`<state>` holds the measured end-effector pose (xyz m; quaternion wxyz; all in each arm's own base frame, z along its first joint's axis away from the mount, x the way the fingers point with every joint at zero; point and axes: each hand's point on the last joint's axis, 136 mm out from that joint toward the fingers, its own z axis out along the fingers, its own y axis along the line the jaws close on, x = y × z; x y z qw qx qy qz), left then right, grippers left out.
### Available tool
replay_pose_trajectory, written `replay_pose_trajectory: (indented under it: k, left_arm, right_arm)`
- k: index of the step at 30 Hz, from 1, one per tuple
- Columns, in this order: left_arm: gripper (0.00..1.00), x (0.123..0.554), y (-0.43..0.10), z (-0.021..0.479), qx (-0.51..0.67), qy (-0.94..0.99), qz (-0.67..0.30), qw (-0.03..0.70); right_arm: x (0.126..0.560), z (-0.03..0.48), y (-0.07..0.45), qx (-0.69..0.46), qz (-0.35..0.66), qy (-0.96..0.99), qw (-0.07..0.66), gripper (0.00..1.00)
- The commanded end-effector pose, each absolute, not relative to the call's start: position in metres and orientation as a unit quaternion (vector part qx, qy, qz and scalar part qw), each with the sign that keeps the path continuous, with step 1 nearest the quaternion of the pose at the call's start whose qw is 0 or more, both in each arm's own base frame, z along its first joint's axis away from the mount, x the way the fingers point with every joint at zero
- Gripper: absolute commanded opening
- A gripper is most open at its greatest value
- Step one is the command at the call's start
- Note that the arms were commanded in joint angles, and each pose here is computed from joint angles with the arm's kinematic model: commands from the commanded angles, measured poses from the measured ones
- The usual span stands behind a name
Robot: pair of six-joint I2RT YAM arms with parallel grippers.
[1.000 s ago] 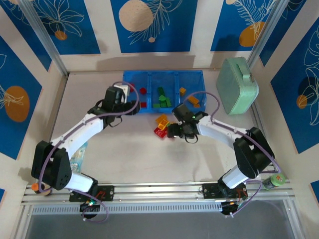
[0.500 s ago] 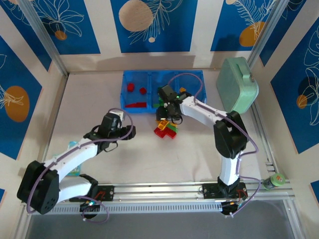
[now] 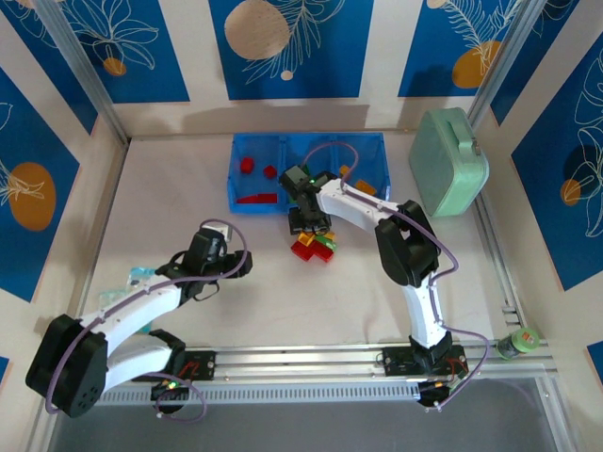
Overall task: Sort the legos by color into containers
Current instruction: Pick up the lego from the center of the table.
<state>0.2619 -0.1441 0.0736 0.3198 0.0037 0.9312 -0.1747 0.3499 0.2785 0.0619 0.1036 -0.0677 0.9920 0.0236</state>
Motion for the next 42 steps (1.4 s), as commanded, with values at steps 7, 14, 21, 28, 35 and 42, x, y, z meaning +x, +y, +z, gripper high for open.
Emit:
replay_pose_trajectory:
  k: [7, 14, 21, 28, 35, 42]
  left_arm:
    - [0.7, 0.263, -0.145, 0.078, 0.004, 0.925, -0.179, 0.335]
    - [0.7, 0.264, -0.147, 0.079, 0.005, 0.924, -0.183, 0.337]
    - [0.69, 0.265, -0.148, 0.079, 0.006, 0.924, -0.183, 0.335]
    - [0.69, 0.267, -0.15, 0.078, 0.007, 0.924, -0.185, 0.333]
    - [0.69, 0.267, -0.151, 0.076, 0.008, 0.925, -0.184, 0.331]
    - [0.68, 0.267, -0.152, 0.074, 0.01, 0.926, -0.185, 0.33]
  right_arm:
    - [0.334, 0.051, 0.274, -0.069, -0.029, 0.994, 0.085, 0.69]
    - [0.339, 0.049, 0.268, -0.066, -0.04, 0.993, 0.087, 0.71]
    - [0.342, 0.04, 0.267, -0.065, -0.04, 0.994, 0.079, 0.7]
    - [0.349, 0.039, 0.267, -0.068, -0.037, 0.994, 0.08, 0.65]
    - [0.347, 0.031, 0.265, -0.067, -0.041, 0.994, 0.07, 0.62]
    - [0.344, 0.023, 0.264, -0.067, -0.046, 0.995, 0.062, 0.63]
